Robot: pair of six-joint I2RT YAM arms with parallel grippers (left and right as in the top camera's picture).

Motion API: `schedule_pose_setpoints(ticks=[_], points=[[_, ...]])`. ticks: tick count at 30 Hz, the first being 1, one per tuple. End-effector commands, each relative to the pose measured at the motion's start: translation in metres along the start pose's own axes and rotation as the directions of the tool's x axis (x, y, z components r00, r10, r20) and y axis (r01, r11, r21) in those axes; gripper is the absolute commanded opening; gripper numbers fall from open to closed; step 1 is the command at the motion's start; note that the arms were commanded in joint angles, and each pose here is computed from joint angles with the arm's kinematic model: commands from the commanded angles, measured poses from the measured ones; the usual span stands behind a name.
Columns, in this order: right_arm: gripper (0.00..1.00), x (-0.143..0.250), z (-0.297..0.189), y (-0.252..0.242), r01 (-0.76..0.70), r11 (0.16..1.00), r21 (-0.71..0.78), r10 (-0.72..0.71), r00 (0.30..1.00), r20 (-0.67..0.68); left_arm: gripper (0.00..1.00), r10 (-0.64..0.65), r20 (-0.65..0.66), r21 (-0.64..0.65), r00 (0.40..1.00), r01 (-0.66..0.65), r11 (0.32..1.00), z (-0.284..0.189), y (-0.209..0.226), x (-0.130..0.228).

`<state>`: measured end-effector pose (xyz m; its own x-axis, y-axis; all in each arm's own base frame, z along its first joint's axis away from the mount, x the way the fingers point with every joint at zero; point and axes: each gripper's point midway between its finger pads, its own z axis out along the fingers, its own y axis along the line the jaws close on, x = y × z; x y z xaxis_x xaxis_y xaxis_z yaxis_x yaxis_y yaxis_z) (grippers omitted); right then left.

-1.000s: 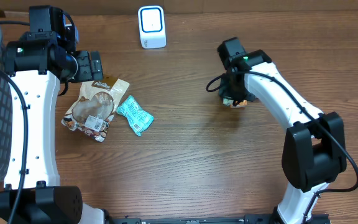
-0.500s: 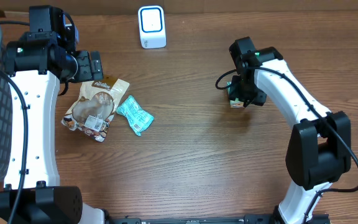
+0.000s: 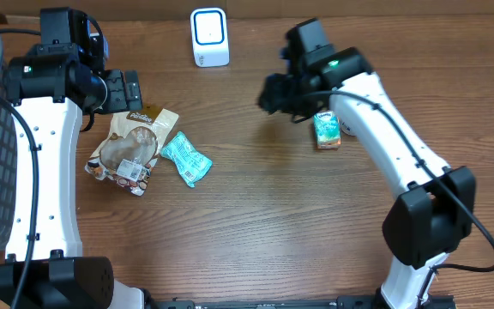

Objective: Scan the item barcode
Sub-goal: 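Move the right gripper left over the mint-green snack pack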

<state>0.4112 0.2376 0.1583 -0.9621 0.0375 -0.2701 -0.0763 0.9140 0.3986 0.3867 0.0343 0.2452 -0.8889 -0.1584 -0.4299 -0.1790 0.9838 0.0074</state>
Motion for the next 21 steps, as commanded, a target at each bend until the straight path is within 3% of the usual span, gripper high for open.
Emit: schedule_pose_setpoints(ticks=[1,9,16,21], points=[[0.63,0.029,0.036,0.033,0.054,0.995,-0.087,-0.063,0.993,-0.102,1.00,-0.012,0.025,0.007,1.000,0.012,1.000,-0.008,0.000,-0.004],[0.67,0.082,0.103,0.075,0.093,0.973,-0.209,-0.149,0.951,-0.271,0.99,-0.012,0.025,0.007,1.000,0.012,1.000,-0.008,0.000,-0.004],[0.65,0.101,0.141,0.080,0.120,0.968,-0.221,-0.185,0.934,-0.305,1.00,-0.012,0.025,0.007,1.000,0.012,1.000,-0.008,0.000,-0.004],[0.45,0.107,0.160,0.078,0.123,0.968,-0.218,-0.190,0.929,-0.317,1.00,-0.012,0.025,0.007,1.000,0.012,1.000,-0.008,0.000,-0.004]])
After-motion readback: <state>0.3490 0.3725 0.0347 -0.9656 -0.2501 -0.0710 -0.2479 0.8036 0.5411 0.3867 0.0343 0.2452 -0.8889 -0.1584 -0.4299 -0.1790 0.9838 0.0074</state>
